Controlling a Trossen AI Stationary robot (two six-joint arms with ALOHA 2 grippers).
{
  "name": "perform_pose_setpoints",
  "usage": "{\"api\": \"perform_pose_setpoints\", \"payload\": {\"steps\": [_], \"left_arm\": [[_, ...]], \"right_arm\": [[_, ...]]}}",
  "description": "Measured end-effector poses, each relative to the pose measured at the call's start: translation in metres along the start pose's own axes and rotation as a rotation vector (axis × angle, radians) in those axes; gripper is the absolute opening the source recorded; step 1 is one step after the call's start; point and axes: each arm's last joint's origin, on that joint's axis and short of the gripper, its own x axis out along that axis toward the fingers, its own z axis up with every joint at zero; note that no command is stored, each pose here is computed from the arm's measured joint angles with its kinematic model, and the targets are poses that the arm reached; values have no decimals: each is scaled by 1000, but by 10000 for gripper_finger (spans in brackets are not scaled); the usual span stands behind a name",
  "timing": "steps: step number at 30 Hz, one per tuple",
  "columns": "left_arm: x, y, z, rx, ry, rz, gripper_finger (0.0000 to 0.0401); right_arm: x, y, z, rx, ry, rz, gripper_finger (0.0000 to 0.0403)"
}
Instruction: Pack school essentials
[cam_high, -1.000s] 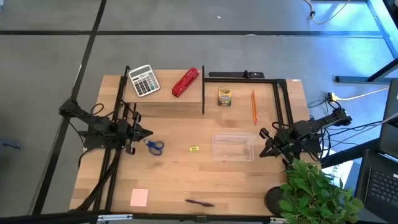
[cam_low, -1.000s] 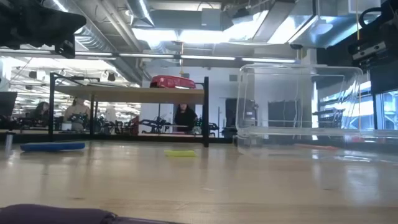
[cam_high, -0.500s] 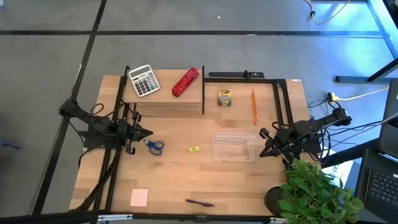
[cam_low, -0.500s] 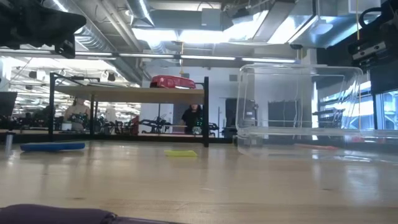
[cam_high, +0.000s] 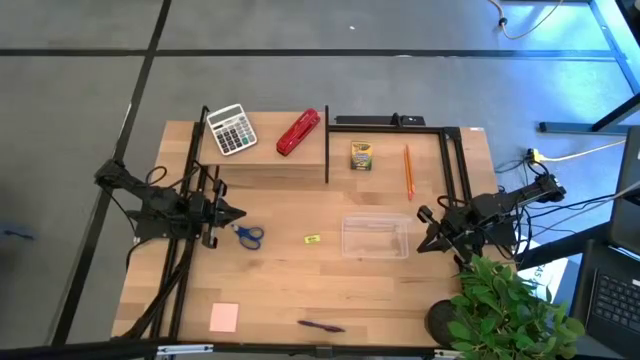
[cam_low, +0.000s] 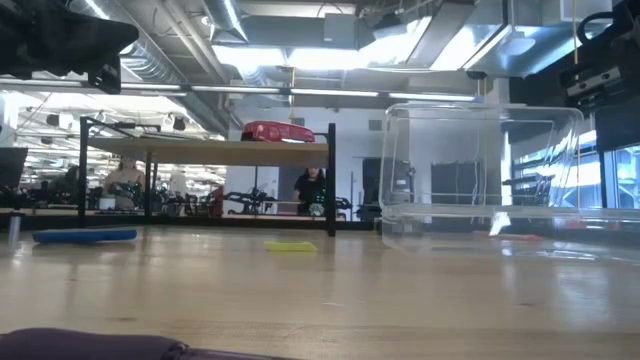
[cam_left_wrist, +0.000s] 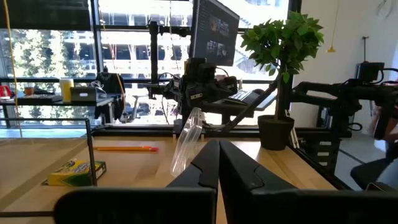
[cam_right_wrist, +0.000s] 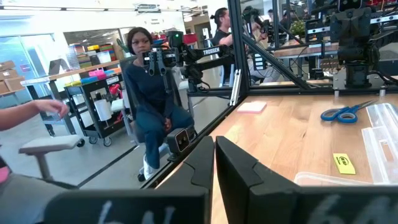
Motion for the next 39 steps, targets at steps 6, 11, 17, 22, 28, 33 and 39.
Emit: {"api": "perform_pose_setpoints", "payload": {"steps": [6, 11, 17, 22, 28, 33, 39], "left_arm": [[0, 0, 0, 0, 0, 0, 0], [0, 0, 0, 0, 0, 0, 0], [0, 0, 0, 0, 0, 0, 0], [0, 0, 0, 0, 0, 0, 0], [0, 0, 3, 5, -20, 1, 0], [-1, 0, 18, 92, -47, -27, 0], [-2, 1, 44, 150, 41, -45, 0]], "right_arm": [[0, 0, 0, 0, 0, 0, 21], [0, 0, 0, -27, 0, 0, 21], [0, 0, 0, -157, -3, 1, 21], [0, 0, 1, -292, -8, 1, 21], [0, 1, 7, -410, -68, 1, 21], [-1, 1, 14, -456, -140, -60, 21], [-4, -6, 22, -300, -175, -373, 21]]}}
